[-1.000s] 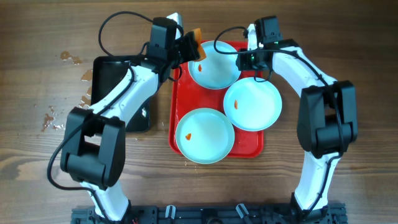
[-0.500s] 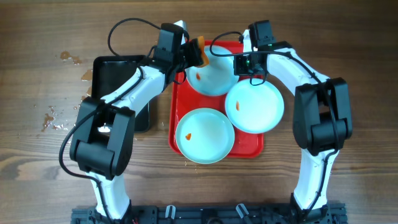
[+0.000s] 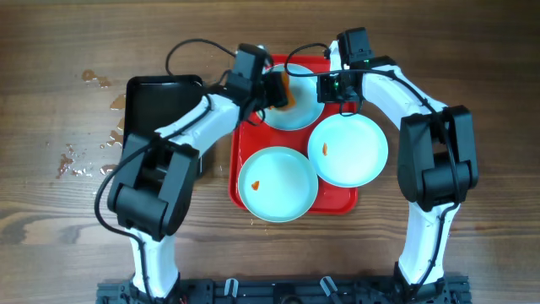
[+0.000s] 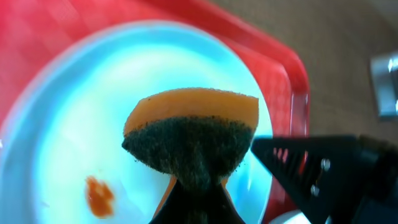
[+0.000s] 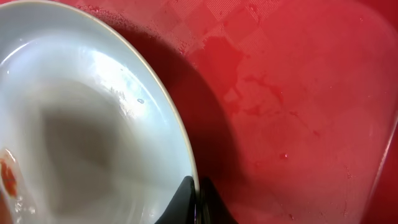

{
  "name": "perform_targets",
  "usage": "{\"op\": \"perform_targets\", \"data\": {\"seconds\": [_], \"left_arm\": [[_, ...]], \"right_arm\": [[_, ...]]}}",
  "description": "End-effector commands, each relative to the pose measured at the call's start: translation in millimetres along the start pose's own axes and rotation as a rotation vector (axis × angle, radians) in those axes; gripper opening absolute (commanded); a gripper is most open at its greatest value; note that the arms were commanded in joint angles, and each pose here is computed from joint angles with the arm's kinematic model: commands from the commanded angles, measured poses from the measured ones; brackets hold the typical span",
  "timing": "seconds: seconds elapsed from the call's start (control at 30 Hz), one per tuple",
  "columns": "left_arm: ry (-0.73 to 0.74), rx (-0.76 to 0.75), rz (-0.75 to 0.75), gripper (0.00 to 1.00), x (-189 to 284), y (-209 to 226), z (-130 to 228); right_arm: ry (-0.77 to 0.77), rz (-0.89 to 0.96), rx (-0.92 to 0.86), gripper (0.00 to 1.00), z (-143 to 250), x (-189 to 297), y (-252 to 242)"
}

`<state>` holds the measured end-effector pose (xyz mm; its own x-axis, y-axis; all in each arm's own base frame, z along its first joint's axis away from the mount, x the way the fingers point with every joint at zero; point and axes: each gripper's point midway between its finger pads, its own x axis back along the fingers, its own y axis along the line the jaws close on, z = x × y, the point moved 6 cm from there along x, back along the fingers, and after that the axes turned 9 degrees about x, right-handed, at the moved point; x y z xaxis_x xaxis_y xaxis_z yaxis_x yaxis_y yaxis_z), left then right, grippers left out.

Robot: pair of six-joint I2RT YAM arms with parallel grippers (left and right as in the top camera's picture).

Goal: Clean dirty plates on tray and stack at the side
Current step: 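Scrub the top plate with the sponge while right gripper holds it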

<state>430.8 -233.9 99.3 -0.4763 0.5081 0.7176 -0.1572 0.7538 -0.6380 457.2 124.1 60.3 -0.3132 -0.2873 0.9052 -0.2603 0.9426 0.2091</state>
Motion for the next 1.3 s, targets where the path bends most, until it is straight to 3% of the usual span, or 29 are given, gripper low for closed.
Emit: {"op": "perform_targets", "data": {"seconds": [0.0,0.23,0.6,0.8,1.1,1.27], "left_arm": [[0.001,0.012,-0.045,0.04,-18,1,13],[0.003,0.018,-0.156,0.04,-43,42,15],[-0.049,-0.099,-0.455,0.04,-25,92,-2],[-0.082,-0.135,-0.556,0.04,-5,72,-27],[-0.085,-0.102,-0.553,0.04,29,23,-54],[-0.049,-0.068,-0.516,0.04,42,11,-52]], "right_arm": [[0.016,0.028,0.001,0.05,3,-7,-2],[0.022,0.027,-0.001,0.05,4,-7,-2],[0.033,0.029,-0.029,0.05,6,-7,-2],[0.037,0.029,-0.03,0.04,7,-6,-2],[0.04,0.029,-0.03,0.04,8,-6,-3],[0.038,0.031,-0.03,0.04,7,-6,-3]]}}
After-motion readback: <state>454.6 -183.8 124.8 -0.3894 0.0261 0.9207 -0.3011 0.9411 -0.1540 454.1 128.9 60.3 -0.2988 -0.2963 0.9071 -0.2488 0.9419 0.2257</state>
